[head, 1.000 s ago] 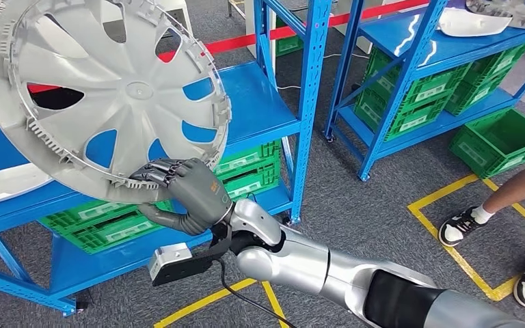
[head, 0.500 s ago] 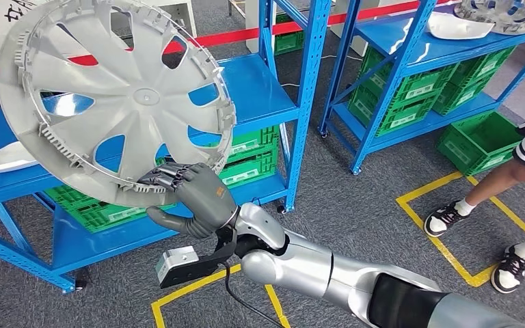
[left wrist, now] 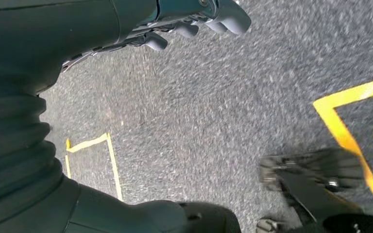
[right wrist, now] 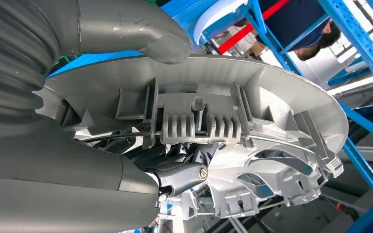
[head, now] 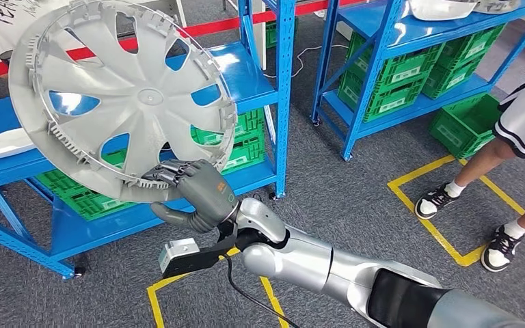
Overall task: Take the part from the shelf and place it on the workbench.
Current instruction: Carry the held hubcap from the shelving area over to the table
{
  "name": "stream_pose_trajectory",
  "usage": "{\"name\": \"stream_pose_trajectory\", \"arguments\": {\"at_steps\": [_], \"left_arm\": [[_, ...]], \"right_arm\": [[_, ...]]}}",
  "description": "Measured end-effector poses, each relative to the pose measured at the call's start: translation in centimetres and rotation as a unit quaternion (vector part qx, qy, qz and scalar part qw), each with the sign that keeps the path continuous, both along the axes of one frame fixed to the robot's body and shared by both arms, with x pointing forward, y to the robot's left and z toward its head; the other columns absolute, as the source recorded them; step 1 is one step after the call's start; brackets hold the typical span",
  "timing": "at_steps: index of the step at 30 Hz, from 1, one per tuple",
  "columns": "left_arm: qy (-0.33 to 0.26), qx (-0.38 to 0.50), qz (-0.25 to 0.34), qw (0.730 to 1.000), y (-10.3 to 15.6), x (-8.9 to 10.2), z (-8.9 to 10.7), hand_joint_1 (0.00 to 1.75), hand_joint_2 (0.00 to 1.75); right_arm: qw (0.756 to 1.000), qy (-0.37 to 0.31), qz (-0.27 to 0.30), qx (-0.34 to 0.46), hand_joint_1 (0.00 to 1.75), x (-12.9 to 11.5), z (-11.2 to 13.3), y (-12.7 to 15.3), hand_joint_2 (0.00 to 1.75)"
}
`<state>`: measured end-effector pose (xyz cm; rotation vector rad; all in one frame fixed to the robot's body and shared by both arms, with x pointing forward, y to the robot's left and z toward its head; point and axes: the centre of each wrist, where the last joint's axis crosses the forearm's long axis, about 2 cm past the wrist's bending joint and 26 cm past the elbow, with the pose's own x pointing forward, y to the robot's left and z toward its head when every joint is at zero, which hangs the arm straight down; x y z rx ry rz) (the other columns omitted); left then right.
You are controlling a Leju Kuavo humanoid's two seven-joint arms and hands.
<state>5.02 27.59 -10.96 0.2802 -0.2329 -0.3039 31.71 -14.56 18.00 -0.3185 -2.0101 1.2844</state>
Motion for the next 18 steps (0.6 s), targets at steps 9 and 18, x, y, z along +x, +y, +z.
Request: {"name": "stream_pose_trajectory", "arguments": {"at_steps": [9,18], "left_arm": [[-0.008,0.000,-0.001,1.000,0.17,0.34,0.04,0.00,1.75],[-0.005,-0.002,0.005,1.000,0.06,0.17,0.02,0.00,1.75]], "right_arm": [[1.000,0.004,-0.004,0.001,1.75,0.26,0.06,0.07,1.75],[1.000,0.007,-0.006,-0.003,1.75,0.35,-0.18,-0.06,1.75]]}}
